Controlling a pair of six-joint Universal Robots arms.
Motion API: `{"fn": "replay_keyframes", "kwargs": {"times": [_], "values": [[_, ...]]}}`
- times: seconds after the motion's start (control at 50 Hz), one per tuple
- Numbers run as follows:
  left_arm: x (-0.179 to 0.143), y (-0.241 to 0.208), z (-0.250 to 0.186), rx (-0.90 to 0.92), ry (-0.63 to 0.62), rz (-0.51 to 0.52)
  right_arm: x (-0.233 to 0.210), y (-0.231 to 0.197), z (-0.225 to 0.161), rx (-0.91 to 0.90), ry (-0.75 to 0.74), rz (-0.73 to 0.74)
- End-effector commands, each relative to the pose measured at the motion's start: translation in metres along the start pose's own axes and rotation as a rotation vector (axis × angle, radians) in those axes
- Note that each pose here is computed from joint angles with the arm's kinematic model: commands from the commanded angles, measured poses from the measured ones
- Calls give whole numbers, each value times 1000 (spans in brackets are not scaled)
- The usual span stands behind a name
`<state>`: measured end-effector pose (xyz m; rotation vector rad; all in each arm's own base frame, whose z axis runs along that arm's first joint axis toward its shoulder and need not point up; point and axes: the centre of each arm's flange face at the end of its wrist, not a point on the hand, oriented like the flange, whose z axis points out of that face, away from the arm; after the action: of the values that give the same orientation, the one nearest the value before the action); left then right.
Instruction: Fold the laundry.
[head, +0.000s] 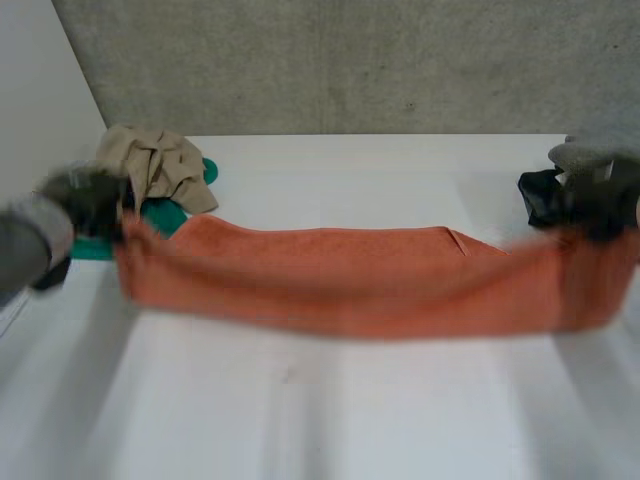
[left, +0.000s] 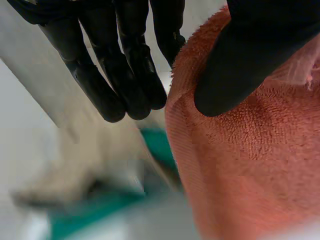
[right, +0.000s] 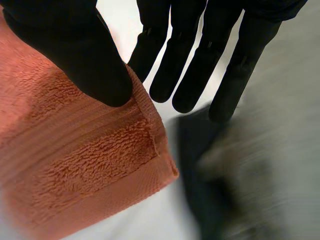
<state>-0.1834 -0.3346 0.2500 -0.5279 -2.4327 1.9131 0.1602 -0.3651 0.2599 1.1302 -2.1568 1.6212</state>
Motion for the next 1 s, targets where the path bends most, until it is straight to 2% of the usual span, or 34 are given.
{"fn": "replay_keyframes", "kwargs": {"times": [0.02,0.04,0.12,0.24,0.32,0.42,0.48,0.5,0.58,0.66,0.8,1.0], "values": [[-34,-113,23,539,-173,-207,89,-86,-14,523,490,121],[-39,-133,22,642,-190,-250,100,-101,-23,641,555,139],[-43,-154,23,756,-173,-304,107,-117,-37,816,618,141],[-32,-142,28,684,-120,-301,84,-103,-32,760,527,145],[-25,-105,36,549,-106,-306,56,-81,-21,663,414,168],[-13,-20,42,287,-101,-311,13,-26,5,454,243,226],[-5,15,42,198,-81,-304,-10,4,18,357,164,244],[2,40,44,147,-61,-290,-25,23,26,292,117,250],[12,90,49,63,-24,-224,-57,63,38,159,30,228],[10,122,49,-1,-19,-143,-69,84,38,81,-8,197],[8,120,34,-22,-2,-35,-72,92,33,45,-24,203],[16,107,7,40,34,54,-69,91,24,51,-10,249]]}}
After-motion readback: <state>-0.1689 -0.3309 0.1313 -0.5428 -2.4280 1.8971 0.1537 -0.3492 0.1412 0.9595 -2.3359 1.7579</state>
